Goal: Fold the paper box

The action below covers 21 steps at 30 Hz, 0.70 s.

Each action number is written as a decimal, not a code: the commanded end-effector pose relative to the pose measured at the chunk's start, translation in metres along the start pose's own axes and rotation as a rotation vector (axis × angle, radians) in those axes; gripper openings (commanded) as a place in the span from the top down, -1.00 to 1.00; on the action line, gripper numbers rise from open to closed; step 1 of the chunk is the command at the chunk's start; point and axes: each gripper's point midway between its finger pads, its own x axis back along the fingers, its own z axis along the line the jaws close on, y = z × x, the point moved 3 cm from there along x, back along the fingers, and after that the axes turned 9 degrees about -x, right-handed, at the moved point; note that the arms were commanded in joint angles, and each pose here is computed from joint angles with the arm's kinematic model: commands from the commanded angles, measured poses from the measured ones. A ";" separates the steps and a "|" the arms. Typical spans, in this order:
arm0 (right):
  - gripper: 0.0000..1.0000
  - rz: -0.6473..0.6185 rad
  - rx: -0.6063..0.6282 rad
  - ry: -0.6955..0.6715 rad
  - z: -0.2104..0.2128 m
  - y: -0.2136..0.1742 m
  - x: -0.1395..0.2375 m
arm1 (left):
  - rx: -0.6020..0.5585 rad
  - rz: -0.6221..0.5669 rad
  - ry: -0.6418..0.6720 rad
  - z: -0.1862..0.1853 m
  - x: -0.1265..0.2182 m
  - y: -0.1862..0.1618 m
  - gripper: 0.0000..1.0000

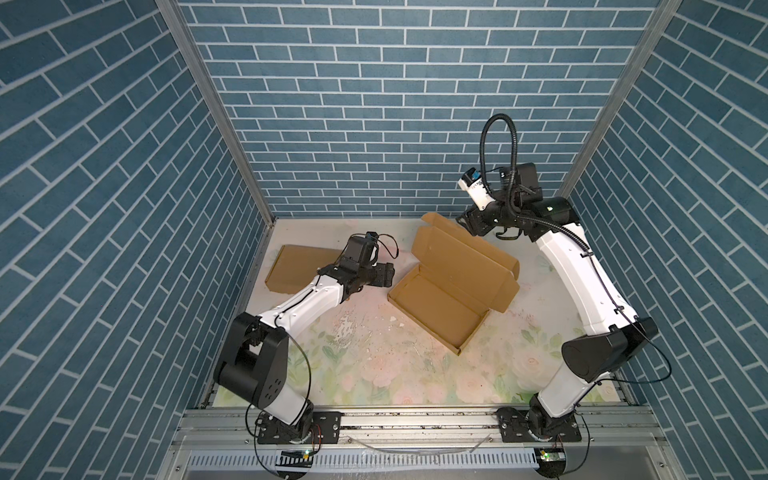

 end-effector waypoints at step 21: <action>-0.45 0.327 -0.962 -0.281 0.042 -0.281 0.001 | 0.096 0.057 -0.139 -0.005 -0.063 0.000 -0.68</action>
